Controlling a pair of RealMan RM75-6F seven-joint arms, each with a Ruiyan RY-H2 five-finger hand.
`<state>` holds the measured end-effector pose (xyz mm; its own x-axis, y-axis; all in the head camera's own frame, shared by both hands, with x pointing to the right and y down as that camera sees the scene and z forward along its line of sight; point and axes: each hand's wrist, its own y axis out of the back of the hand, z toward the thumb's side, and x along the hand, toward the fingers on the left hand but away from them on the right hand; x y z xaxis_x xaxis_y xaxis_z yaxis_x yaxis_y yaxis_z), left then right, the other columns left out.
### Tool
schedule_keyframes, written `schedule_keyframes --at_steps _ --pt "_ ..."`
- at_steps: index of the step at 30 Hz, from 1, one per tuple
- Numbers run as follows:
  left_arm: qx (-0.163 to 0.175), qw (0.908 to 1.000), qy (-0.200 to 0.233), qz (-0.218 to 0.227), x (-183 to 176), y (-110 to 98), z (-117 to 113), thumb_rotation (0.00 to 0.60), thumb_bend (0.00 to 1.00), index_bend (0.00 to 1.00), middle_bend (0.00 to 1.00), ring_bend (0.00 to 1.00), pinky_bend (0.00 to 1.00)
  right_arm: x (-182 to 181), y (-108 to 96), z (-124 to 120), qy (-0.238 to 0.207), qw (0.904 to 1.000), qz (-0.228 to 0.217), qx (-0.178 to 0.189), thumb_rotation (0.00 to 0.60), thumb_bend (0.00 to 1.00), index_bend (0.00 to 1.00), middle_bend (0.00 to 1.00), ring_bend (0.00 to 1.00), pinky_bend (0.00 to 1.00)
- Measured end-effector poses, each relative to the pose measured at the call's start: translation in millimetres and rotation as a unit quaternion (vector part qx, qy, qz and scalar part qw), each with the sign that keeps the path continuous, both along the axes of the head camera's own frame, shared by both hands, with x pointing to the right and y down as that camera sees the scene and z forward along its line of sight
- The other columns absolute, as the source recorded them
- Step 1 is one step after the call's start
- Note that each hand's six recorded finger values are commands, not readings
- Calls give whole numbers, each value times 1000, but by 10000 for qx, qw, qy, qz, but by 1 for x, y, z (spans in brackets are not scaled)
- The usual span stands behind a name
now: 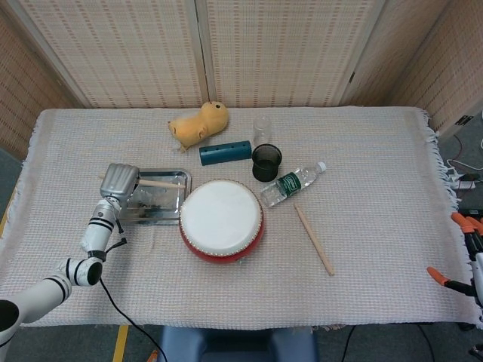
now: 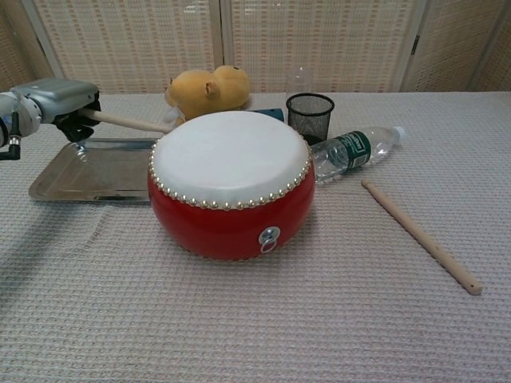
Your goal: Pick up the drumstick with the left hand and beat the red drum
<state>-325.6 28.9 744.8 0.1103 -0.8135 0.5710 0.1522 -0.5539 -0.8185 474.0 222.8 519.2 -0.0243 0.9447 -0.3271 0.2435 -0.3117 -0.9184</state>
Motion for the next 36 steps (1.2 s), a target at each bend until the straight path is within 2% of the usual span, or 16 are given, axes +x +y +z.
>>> schedule_keyframes --at_steps 5,8,10,12,15,18,24,26,29,36 --pt "-135 9996 127 -206 8 -2 11 600 690 989 1000 921 1000 2 0 0 39 10000 35 -11 600 86 34 126 0 38" --pt "-178 9992 160 -324 10 -4 15 600 676 939 991 882 993 3 0 0 58 10000 59 -10 600 86 34 126 0 38" --pt "-206 9991 131 -346 11 -5 17 600 654 867 935 815 971 3 0 0 69 9999 72 -20 600 86 34 126 0 38" --pt "-272 9990 80 -334 13 -4 20 600 629 775 834 717 932 3 -1 1 69 9999 78 -33 600 85 33 126 0 38" --pt "-291 9990 -2 -333 14 -3 21 600 592 619 652 549 791 4 -1 2 65 9999 83 -48 600 85 31 126 0 38" --pt "-338 9989 -21 -330 17 -1 21 600 544 449 454 354 553 4 -1 2 57 9999 84 -50 600 86 31 126 0 38" --pt "-521 9980 89 -333 26 5 17 600 433 140 155 69 223 3 -2 2 39 10000 72 -31 600 86 31 126 0 38" --pt "-607 9974 125 -354 27 7 15 600 377 48 65 9 145 3 -1 2 35 10000 71 -15 600 85 31 126 0 38" --pt "-684 9967 155 -408 27 8 12 600 317 0 0 0 74 3 -1 1 40 10000 76 -3 600 85 30 126 0 38" --pt "-758 9955 191 -527 26 7 9 600 250 0 0 0 34 4 0 0 46 10000 86 17 600 86 30 126 0 38"
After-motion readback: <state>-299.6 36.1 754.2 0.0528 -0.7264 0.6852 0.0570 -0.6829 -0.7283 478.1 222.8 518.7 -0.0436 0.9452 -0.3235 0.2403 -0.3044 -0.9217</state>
